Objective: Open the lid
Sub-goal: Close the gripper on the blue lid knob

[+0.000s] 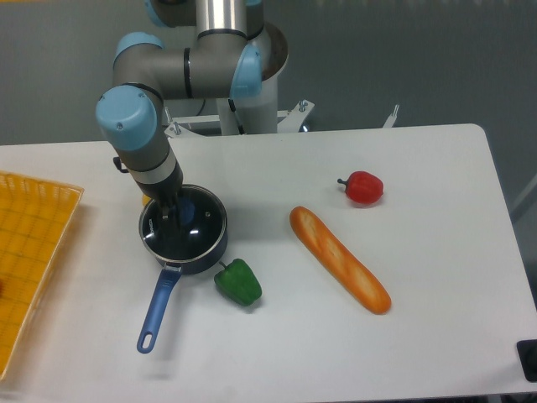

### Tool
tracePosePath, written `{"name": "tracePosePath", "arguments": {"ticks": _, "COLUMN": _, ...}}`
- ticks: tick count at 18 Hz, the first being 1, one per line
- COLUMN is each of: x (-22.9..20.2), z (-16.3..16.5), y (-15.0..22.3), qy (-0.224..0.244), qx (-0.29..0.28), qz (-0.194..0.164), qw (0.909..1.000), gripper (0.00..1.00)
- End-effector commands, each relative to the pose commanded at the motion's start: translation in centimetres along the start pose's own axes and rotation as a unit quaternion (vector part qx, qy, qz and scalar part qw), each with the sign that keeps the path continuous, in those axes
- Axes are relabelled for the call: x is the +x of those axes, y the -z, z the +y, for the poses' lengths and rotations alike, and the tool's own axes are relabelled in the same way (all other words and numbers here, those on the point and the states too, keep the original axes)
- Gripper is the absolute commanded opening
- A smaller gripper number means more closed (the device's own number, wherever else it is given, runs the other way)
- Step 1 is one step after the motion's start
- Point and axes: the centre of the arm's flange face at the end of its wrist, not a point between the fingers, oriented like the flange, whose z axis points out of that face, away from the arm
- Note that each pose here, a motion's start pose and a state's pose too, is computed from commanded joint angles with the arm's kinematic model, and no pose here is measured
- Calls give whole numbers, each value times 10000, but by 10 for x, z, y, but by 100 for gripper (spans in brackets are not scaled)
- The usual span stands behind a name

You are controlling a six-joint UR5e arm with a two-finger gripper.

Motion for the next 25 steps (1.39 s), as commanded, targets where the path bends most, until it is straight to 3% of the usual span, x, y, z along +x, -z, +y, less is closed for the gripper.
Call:
{"name": "tracePosePath", "arguments": {"ticks": 20, "x": 0, "z": -1, "y": -7, "qy": -20, "qx": -8, "qz": 68, "qw": 10000, "gripper": 100}}
{"name": "tracePosePath", "arguments": {"ticks": 25, "x": 0, "z": -1, "y": -7, "qy": -20, "qx": -8, "qz": 76, "qw": 10000, "gripper": 84}}
